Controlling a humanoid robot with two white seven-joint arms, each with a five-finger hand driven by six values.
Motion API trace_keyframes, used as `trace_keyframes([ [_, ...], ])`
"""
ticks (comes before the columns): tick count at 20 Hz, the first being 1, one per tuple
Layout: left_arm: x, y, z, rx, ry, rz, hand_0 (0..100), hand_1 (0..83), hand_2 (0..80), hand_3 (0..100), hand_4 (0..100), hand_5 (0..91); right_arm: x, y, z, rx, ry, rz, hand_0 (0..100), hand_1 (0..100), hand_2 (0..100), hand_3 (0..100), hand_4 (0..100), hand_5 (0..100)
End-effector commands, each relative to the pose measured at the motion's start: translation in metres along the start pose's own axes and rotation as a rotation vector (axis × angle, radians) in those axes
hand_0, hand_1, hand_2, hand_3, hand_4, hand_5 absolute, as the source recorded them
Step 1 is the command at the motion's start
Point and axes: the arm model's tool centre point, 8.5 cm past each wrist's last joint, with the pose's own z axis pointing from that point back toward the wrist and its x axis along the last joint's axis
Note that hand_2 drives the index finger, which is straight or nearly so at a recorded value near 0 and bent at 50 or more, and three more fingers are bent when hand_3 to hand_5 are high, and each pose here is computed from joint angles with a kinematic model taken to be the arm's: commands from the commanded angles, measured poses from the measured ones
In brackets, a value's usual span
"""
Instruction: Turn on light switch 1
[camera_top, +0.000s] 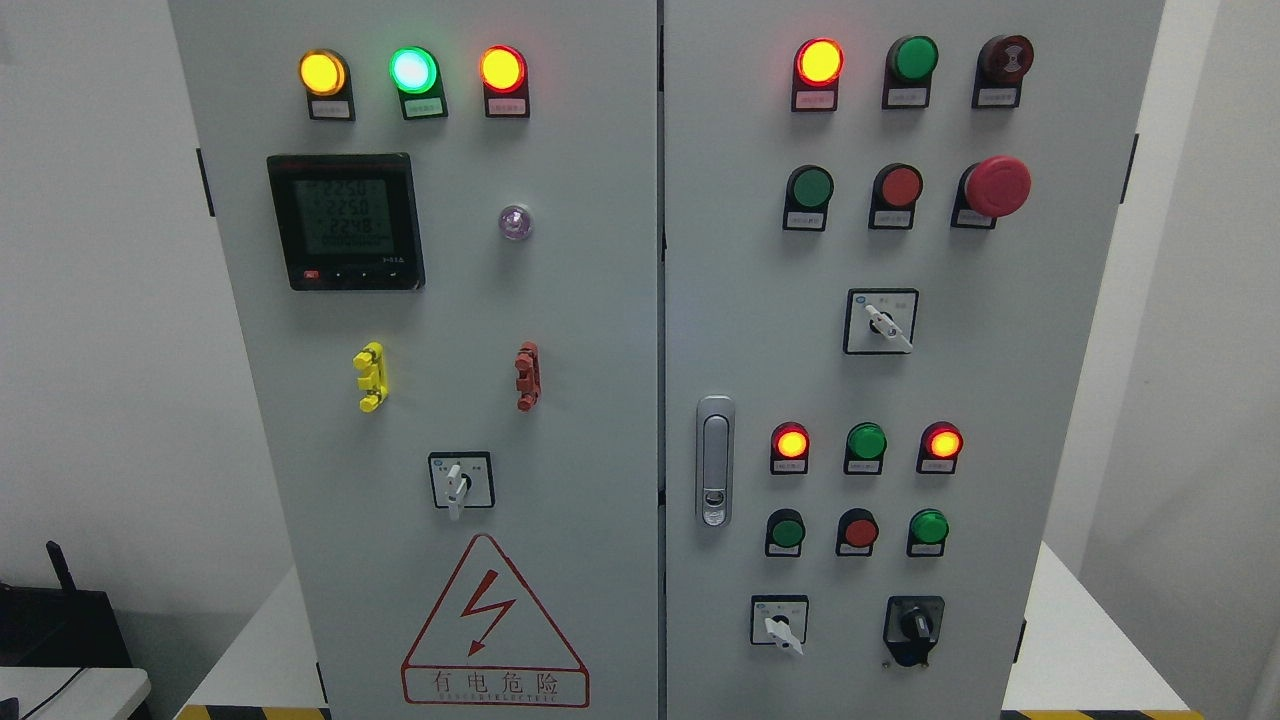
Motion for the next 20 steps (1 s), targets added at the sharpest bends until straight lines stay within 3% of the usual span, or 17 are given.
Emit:
trace_keyframes([
  [1, 0.142, 0.065, -0.010, 0.132, -0.462, -0.097, 39, 29.4, 34.0, 56, 68, 38.2, 0.000, 0.001, 0.000, 0.003, 0.001, -0.006, 12, 39, 0, 0, 0, 0],
  [7, 0.199, 0.045, -0.010, 0.055, -0.621, -0.127, 28, 26.2, 30.0, 55, 66, 38.0, 0.000, 0.001, 0.000, 0.003, 0.001, -0.006, 12, 39, 0, 0, 0, 0],
  [11, 0.226, 0.033, -0.013, 0.041, -0.701, -0.107, 25, 26.6, 31.1, 58, 67, 38.9, 0.000, 0.001, 0.000, 0.003, 0.001, -0.006, 12, 39, 0, 0, 0, 0],
  [14, 0.248, 0.011, -0.017, -0.008, -0.766, -0.050, 24, 26.1, 34.8, 61, 69, 45.3, 0.000, 0.001, 0.000, 0.003, 0.001, -0.006, 12, 39, 0, 0, 0, 0],
  [17, 0.261, -0.013, -0.014, -0.087, -0.795, -0.037, 21, 26.5, 38.0, 65, 73, 54.4, 0.000, 0.001, 0.000, 0.003, 0.001, -0.006, 12, 39, 0, 0, 0, 0],
  [20, 0.278, -0.033, -0.009, -0.150, -0.846, -0.030, 18, 26.9, 39.5, 68, 75, 57.3, 0.000, 0.001, 0.000, 0.003, 0.001, -0.006, 12, 39, 0, 0, 0, 0],
])
